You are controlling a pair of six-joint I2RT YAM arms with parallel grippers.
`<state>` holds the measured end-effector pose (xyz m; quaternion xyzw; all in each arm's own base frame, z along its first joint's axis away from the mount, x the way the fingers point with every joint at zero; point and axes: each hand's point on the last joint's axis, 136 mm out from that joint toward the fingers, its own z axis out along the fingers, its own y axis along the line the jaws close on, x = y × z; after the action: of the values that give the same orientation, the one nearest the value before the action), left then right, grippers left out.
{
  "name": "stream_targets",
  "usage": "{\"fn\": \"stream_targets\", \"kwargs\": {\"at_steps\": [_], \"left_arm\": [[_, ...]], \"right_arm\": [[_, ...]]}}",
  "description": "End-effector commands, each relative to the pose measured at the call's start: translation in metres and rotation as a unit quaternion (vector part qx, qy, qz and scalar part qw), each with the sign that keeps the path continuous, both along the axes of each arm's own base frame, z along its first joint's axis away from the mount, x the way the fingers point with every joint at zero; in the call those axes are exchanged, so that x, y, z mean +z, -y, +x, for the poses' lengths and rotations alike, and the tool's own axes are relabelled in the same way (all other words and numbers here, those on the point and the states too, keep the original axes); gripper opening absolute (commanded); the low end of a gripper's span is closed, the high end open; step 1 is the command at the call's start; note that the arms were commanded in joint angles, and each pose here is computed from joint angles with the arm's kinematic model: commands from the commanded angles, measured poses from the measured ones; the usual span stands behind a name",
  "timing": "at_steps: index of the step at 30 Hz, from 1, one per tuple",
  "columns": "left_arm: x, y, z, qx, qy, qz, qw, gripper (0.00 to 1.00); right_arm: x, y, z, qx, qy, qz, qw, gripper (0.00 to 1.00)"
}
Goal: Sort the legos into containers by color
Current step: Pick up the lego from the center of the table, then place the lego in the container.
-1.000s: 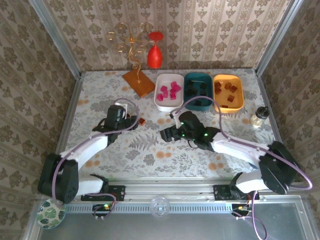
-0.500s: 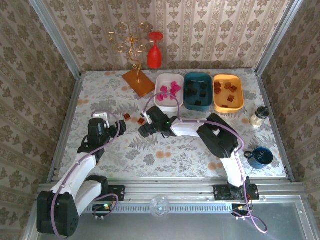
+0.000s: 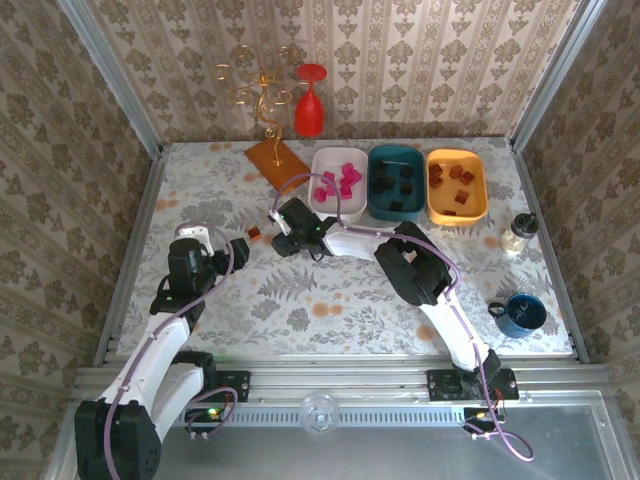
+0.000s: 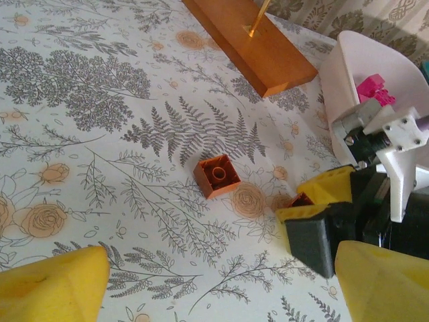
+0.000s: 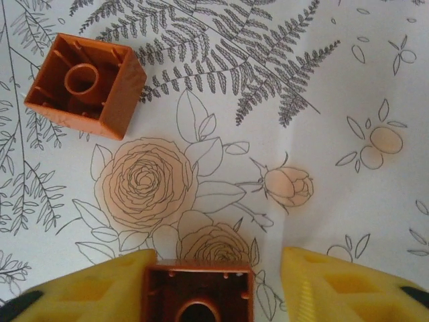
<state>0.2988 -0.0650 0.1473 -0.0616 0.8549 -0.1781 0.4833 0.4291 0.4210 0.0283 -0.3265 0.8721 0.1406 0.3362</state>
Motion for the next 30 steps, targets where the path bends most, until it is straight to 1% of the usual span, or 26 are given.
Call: {"fn": "stream_targets", "kwargs": {"at_steps": [1,4,7,9,11,13,15,17,20,23,27,30], "left_arm": [[-0.005,0.001,0.000,-0.001,-0.008,-0.014,1.000,0.89],[-0.005,0.003,0.000,-0.005,-0.009,-0.019,1.000,0.89],[-0.003,0.009,0.001,-0.018,-0.007,-0.029,0.999,0.89],[0.000,0.016,0.002,-0.031,-0.004,-0.043,0.999,0.89],[0.005,0.022,0.003,-0.042,0.002,-0.053,0.998,0.89],[0.008,0.029,0.003,-0.052,0.007,-0.057,0.997,0.89],[0.011,0.035,0.003,-0.059,0.013,-0.056,0.997,0.89],[0.013,0.043,0.004,-0.068,0.017,-0.056,0.996,0.89],[0.013,0.054,0.006,-0.080,0.018,-0.056,0.995,0.89],[0.013,0.064,0.008,-0.093,0.016,-0.054,0.994,0.89],[0.013,0.076,0.007,-0.107,0.015,-0.051,0.993,0.89],[0.016,0.081,0.004,-0.113,0.017,-0.050,0.992,0.90]], "right_arm": [[-0.018,0.005,-0.008,0.013,-0.030,-0.024,0.999,0.45],[-0.002,0.009,-0.009,0.011,-0.023,-0.018,0.999,0.40],[0.034,0.020,-0.017,0.007,-0.003,0.007,1.000,0.38],[0.067,0.035,-0.026,-0.004,0.015,0.036,0.999,0.37],[0.095,0.058,-0.036,-0.022,0.024,0.073,0.997,0.37],[0.118,0.091,-0.041,-0.054,0.034,0.108,0.992,0.37],[0.136,0.139,-0.039,-0.114,0.036,0.148,0.982,0.36],[0.147,0.198,-0.027,-0.198,0.042,0.175,0.963,0.36],[0.150,0.288,-0.008,-0.329,0.046,0.192,0.924,0.36],[0.145,0.361,0.008,-0.427,0.061,0.173,0.885,0.36],[0.128,0.431,0.038,-0.516,0.050,0.174,0.837,0.36],[0.109,0.466,0.065,-0.558,0.028,0.174,0.811,0.36]]}}
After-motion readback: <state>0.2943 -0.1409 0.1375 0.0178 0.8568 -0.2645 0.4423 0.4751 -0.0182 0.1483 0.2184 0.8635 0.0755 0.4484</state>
